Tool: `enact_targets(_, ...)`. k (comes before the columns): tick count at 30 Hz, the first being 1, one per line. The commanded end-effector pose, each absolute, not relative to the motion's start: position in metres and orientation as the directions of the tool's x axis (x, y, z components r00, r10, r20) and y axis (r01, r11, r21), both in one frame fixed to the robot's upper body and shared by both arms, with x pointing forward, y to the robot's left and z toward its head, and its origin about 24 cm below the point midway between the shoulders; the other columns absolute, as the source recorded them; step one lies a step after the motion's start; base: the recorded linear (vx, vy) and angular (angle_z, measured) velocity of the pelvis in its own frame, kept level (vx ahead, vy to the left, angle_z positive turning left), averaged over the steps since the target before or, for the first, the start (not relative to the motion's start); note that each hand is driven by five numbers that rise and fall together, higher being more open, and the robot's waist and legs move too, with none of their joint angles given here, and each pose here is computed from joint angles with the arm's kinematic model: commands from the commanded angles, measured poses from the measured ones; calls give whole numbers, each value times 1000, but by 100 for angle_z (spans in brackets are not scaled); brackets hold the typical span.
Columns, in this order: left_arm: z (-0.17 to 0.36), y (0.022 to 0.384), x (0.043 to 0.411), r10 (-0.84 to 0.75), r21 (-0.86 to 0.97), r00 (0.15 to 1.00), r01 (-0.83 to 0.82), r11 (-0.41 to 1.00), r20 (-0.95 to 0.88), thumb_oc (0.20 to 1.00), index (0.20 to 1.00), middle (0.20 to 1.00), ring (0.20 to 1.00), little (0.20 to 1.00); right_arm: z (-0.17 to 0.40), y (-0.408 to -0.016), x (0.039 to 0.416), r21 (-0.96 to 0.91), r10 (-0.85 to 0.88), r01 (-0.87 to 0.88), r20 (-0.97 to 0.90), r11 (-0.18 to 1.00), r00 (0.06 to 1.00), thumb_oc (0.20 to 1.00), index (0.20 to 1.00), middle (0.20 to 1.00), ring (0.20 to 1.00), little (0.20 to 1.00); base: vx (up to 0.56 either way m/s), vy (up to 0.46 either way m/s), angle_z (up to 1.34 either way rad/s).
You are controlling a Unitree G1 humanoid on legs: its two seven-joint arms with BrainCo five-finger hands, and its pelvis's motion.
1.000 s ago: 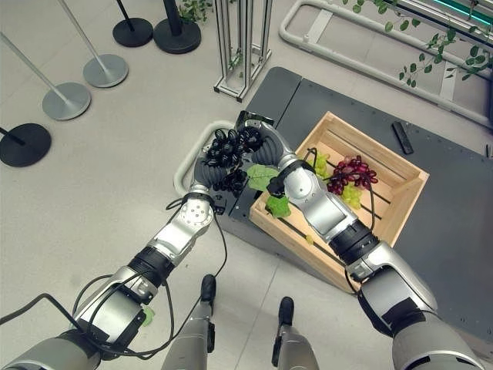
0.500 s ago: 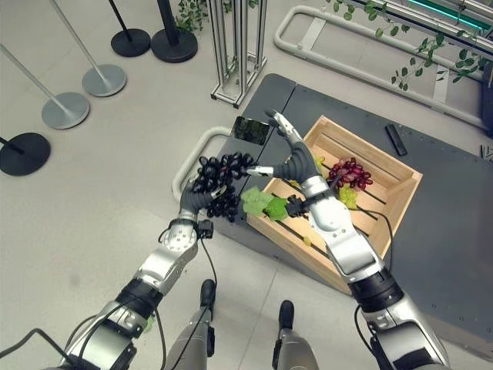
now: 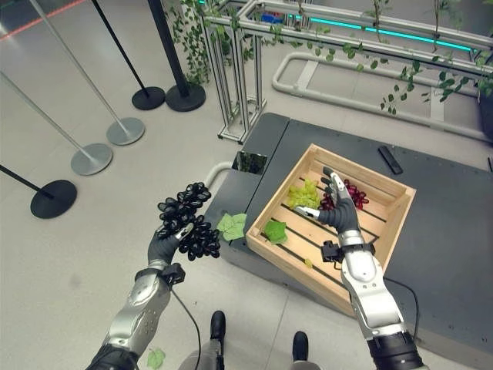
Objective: Pick up the fruits from the basket on one side to the basket on the other side
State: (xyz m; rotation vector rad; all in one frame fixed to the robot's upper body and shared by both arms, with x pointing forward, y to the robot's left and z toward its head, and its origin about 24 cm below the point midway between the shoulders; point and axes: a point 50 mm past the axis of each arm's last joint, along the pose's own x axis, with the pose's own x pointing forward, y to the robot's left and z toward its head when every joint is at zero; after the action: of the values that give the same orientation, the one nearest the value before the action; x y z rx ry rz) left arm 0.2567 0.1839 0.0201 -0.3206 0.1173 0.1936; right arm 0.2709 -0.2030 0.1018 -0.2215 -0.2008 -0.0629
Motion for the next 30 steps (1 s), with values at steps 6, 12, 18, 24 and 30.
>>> enact_targets(6, 38, 192, 249, 146, -356, 989, -144, 923, -22, 200, 200, 200, 200, 200, 103, -209, 263, -164, -47, 91, 254, 982, 966, 1000, 1000, 1000, 1000, 1000, -58, -79, 28)
enact_targets(12, 28, 200, 234, 152, -326, 987, -162, 931, -56, 200, 200, 200, 200, 200, 92, -208, 259, -152, -56, 90, 212, 984, 976, 1000, 1000, 1000, 1000, 1000, -63, -34, 78)
enact_targets(18, 32, 209, 229, 179, -318, 983, -181, 931, -37, 200, 200, 200, 200, 200, 90, -215, 258, -127, -84, 112, 206, 985, 975, 1000, 1000, 1000, 1000, 1000, -147, 94, 65)
enact_targets(24, 38, 209, 232, 173, -302, 985, -168, 938, -10, 200, 200, 200, 200, 200, 91, -220, 257, -96, -121, 144, 212, 985, 970, 1000, 1000, 1000, 1000, 1000, -81, 192, 48)
enact_targets(30, 54, 221, 233, 192, -185, 980, -178, 966, 59, 200, 200, 200, 200, 200, 96, -208, 261, -30, -108, 118, 238, 993, 965, 1000, 1000, 1000, 1000, 1000, -43, 298, 98)
